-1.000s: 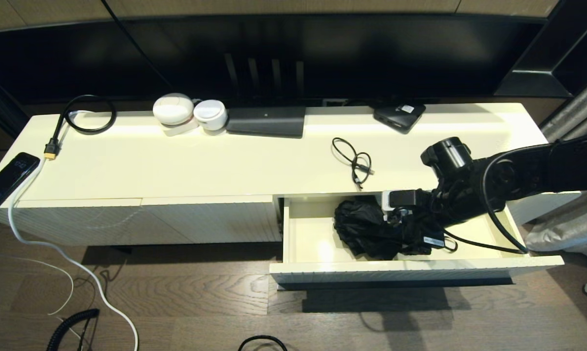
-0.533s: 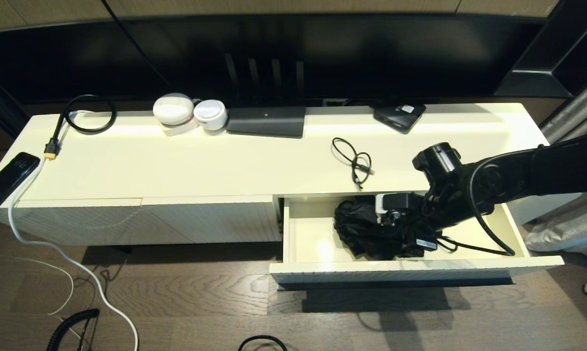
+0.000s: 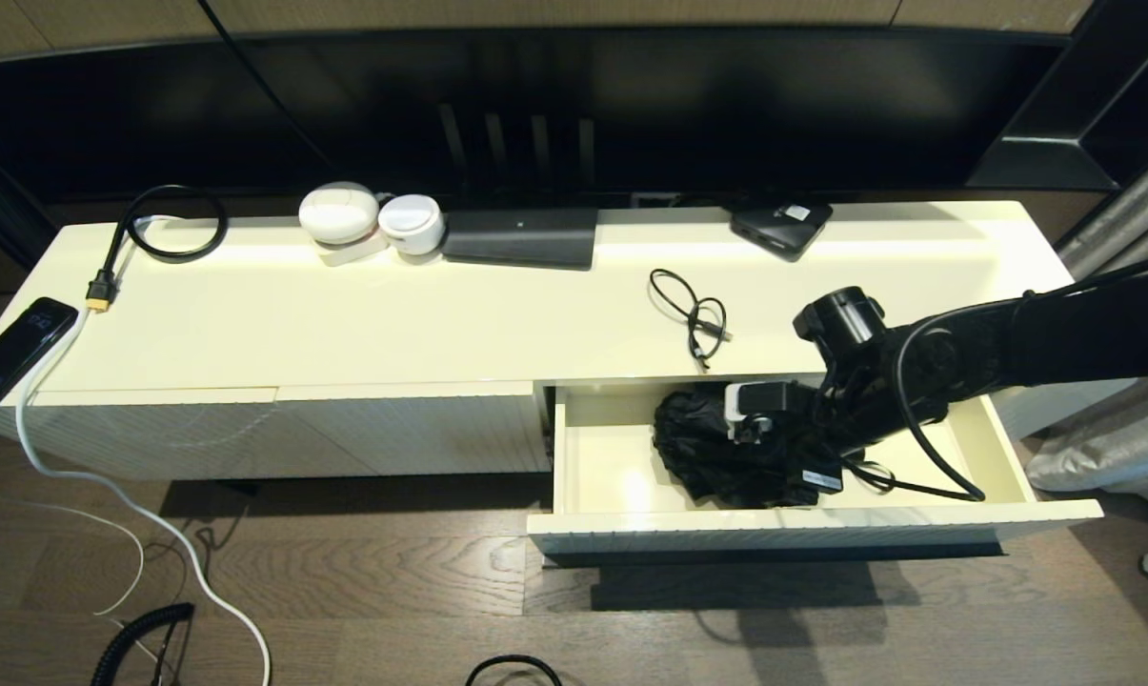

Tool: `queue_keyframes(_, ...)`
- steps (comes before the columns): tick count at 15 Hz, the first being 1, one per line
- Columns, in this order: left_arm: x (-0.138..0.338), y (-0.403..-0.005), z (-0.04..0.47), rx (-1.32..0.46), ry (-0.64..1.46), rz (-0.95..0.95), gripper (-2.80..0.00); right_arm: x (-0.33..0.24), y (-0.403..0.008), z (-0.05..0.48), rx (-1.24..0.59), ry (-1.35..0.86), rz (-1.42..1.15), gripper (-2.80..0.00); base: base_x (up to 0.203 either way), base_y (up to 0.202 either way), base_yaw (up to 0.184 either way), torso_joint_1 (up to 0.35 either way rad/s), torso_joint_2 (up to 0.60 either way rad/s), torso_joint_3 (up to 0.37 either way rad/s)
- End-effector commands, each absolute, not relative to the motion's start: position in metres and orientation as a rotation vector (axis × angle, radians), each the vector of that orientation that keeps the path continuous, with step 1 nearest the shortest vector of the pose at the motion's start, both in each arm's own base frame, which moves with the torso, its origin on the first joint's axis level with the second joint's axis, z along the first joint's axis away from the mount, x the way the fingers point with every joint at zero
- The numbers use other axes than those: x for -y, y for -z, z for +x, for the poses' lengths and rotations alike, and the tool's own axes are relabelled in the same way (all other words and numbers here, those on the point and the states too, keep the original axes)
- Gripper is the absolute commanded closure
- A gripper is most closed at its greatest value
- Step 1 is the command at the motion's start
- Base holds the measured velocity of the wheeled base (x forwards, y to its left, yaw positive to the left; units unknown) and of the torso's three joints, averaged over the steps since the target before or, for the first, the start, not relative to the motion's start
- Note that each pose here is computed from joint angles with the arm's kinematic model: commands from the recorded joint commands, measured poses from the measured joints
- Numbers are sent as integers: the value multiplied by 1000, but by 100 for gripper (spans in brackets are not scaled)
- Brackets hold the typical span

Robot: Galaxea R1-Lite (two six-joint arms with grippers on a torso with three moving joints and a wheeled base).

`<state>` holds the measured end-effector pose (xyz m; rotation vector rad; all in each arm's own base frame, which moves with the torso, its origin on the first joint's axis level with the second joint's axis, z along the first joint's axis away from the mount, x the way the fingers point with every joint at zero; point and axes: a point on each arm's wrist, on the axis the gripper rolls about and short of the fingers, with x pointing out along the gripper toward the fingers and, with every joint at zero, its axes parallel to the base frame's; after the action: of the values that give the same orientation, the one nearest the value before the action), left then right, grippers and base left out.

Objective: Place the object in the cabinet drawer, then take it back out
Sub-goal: Take the umbrella out of the drawer and put it on the table

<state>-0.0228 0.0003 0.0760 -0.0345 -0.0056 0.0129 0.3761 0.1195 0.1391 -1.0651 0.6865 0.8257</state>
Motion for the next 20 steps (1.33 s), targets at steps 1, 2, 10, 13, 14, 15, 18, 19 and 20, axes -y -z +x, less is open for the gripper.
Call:
queue_keyframes(1, 0, -76, -23, 6, -14, -35, 0, -120, -135, 378, -694, -834, -1069, -280, 0, 0, 0, 0, 0, 0)
queue_keyframes(2, 0, -76, -23, 5, -15, -35, 0, -120, -134, 378, -698, -836, -1069, -280, 0, 0, 0, 0, 0, 0)
queue_keyframes(10, 0, -76, -23, 5, -15, -35, 0, -129, -128, 378, -717, -842, -1044, 0, 0, 0, 0, 0, 0, 0)
queue_keyframes(13, 0, -76, -23, 6, -14, -35, 0, -130, -127, 377, -716, -846, -1044, 0, 0, 0, 0, 0, 0, 0)
queue_keyframes(14, 0, -76, -23, 6, -15, -35, 0, -130, -129, 377, -713, -844, -1045, 0, 0, 0, 0, 0, 0, 0)
queue_keyframes(15, 0, -76, -23, 6, -15, -35, 0, -130, -130, 376, -710, -841, -1045, 0, 0, 0, 0, 0, 0, 0)
queue_keyframes(18, 0, -76, -23, 6, -15, -35, 0, -129, -135, 372, -702, -838, -1046, 0, 0, 0, 0, 0, 0, 0)
queue_keyframes(19, 0, -76, -23, 6, -14, -35, 0, -128, -140, 368, -695, -835, -1047, 0, 0, 0, 0, 0, 0, 0)
queue_keyframes(20, 0, -76, -23, 5, -14, -35, 0, -126, -145, 363, -689, -832, -1049, 0, 0, 0, 0, 0, 0, 0)
